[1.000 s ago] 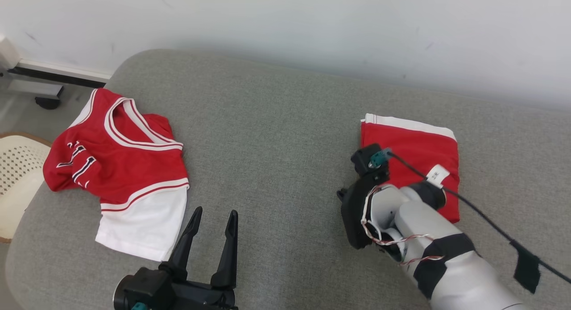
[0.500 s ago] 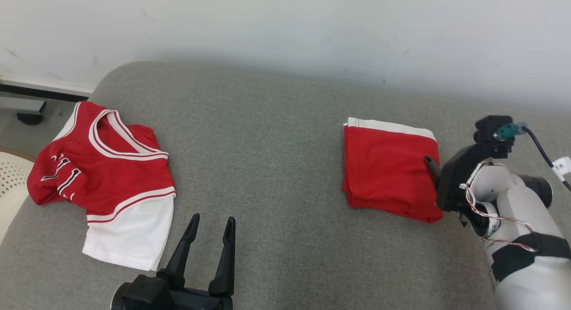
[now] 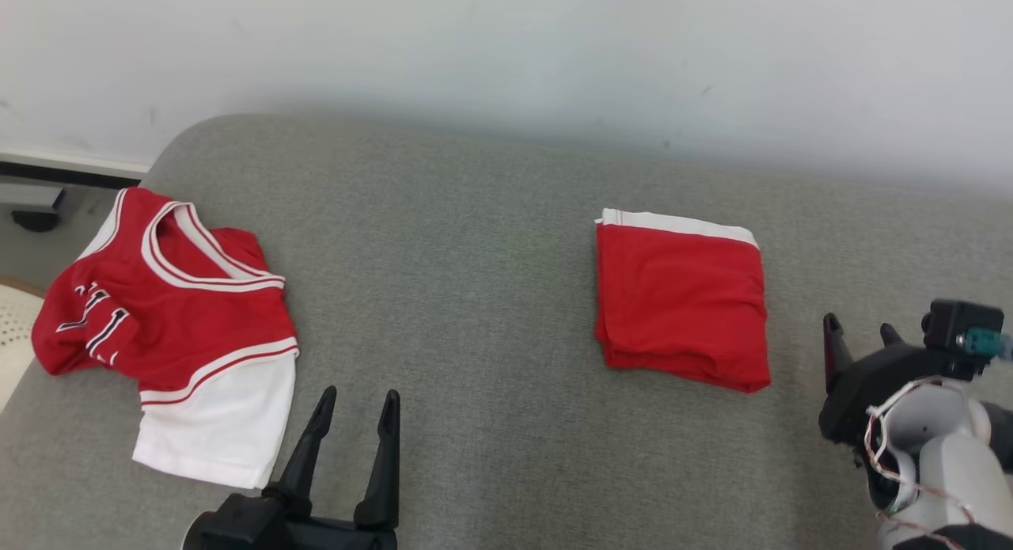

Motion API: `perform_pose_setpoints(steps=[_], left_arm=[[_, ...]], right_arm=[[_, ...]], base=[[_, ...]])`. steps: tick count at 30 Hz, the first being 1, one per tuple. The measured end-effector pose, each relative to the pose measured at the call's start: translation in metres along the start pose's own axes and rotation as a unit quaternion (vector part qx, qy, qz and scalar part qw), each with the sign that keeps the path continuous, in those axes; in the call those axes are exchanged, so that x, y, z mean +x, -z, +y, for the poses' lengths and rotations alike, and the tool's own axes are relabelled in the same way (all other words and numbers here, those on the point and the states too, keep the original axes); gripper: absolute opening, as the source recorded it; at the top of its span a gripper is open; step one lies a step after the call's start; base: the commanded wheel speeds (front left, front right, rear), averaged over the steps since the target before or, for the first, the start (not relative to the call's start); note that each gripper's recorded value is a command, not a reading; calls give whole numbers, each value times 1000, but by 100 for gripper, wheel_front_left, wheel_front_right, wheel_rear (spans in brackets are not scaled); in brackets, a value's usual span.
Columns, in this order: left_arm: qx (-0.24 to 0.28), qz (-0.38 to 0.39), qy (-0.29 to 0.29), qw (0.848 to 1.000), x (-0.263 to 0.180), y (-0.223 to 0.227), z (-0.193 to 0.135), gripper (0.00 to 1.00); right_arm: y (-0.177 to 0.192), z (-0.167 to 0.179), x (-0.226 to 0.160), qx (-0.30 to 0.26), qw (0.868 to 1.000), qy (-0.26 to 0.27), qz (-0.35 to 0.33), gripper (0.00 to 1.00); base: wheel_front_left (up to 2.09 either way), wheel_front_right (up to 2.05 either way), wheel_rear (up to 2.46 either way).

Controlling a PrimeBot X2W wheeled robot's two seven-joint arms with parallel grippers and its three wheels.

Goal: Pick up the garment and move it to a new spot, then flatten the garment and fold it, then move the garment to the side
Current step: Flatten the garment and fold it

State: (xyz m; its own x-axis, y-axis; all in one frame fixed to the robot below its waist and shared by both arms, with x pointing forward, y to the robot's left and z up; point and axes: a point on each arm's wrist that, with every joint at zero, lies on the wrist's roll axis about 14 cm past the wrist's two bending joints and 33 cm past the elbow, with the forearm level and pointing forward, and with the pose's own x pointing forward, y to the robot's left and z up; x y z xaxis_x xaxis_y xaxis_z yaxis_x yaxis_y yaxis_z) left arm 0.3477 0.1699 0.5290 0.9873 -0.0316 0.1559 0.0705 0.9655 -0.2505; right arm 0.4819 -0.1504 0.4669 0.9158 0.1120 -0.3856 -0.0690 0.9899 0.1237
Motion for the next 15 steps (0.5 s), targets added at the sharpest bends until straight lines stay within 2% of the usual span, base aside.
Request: perform_pose_setpoints(steps=[5,10,15], left_arm=[[0,5,1,1000,-1,3,-1,100],[3,-5,-3,1000,2,-2,0,100],[11,8,-10,1000,2,7,6,100]], right_arm=[[-1,-3,-18,14,998,-5,-60,100],[15,-12,-48,34,993,-4,-114,100],[23,-9,-73,17,987,-10,-158,100]], base=[[0,0,0],[0,0,0],[0,0,0]])
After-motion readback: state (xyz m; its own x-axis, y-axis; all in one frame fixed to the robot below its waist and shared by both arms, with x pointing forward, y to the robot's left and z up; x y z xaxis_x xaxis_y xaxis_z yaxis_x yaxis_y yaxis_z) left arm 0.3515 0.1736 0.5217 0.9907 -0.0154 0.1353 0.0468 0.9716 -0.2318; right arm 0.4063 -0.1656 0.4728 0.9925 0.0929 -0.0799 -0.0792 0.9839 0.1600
